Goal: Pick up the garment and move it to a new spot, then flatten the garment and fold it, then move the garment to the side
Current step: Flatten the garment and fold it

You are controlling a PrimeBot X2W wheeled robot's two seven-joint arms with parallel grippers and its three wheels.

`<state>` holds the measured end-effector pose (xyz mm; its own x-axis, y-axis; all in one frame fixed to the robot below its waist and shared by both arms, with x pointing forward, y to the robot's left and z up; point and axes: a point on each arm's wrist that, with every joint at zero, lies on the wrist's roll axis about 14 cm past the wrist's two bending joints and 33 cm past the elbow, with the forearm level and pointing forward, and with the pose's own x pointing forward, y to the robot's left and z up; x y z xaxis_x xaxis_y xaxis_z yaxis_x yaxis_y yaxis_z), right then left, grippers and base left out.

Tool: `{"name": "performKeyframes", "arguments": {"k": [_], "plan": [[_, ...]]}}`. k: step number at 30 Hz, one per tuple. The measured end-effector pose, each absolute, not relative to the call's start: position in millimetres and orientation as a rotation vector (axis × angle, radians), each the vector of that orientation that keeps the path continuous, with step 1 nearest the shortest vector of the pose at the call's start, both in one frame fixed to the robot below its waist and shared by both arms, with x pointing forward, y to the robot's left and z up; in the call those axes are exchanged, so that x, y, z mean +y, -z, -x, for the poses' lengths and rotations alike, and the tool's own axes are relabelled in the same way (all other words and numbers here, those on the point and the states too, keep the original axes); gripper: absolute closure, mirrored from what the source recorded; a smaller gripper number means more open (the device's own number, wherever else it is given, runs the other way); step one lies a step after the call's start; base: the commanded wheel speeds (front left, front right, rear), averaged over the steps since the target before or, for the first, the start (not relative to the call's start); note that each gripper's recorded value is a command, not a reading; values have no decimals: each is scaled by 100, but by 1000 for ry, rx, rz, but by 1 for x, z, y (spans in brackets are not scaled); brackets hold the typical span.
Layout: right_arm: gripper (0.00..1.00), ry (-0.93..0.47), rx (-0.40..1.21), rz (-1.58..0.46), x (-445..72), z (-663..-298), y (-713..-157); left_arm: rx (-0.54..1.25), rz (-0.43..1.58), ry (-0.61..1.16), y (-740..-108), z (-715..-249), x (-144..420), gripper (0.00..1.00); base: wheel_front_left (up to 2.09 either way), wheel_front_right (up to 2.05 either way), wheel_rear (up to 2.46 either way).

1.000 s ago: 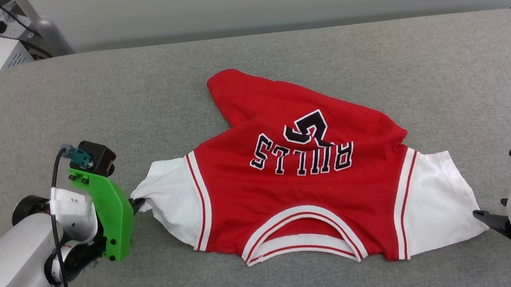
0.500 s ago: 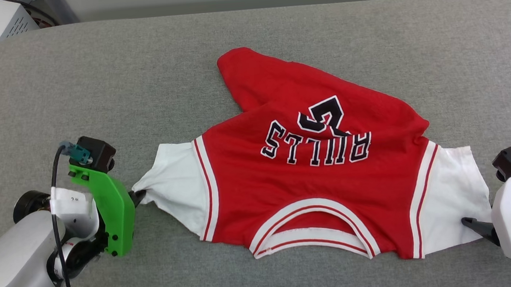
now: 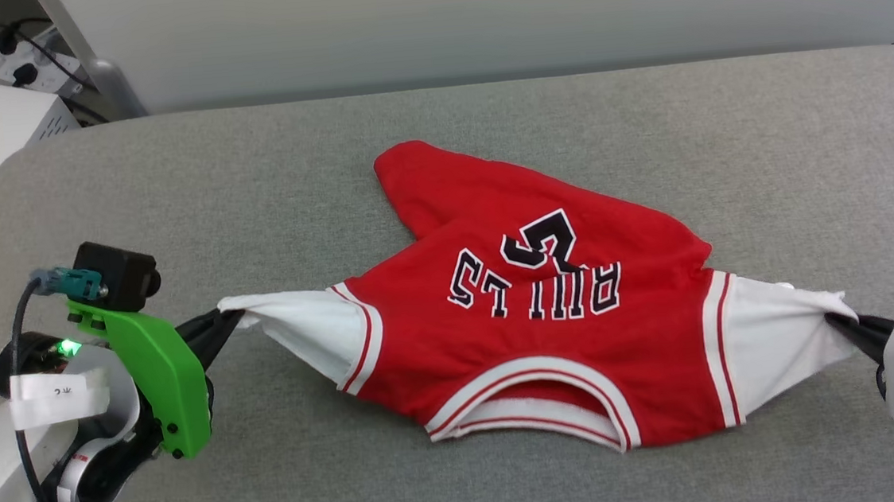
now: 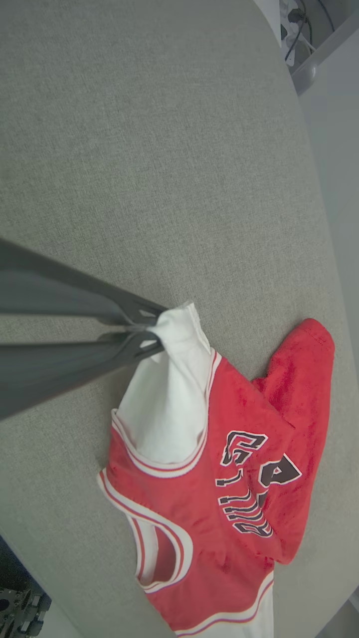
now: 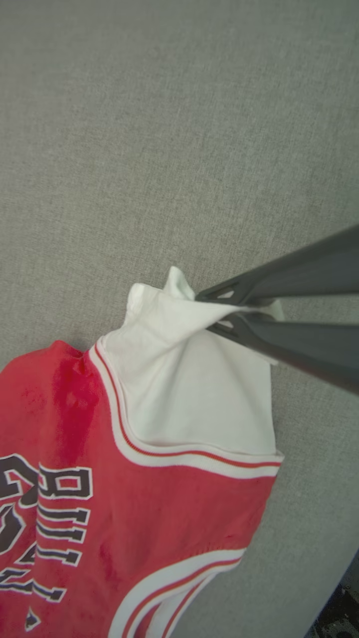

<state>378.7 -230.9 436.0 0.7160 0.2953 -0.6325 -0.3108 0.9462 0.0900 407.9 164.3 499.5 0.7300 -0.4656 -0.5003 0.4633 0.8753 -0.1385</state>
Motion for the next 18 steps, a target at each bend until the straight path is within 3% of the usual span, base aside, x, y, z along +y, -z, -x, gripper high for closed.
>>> {"name": "performKeyframes", "arguments": {"k": [18], "plan": [[100, -363, 73, 54, -217, -425, -644, -73, -90, 584, -695, -436, 126, 100, 0, 0, 0]]}}
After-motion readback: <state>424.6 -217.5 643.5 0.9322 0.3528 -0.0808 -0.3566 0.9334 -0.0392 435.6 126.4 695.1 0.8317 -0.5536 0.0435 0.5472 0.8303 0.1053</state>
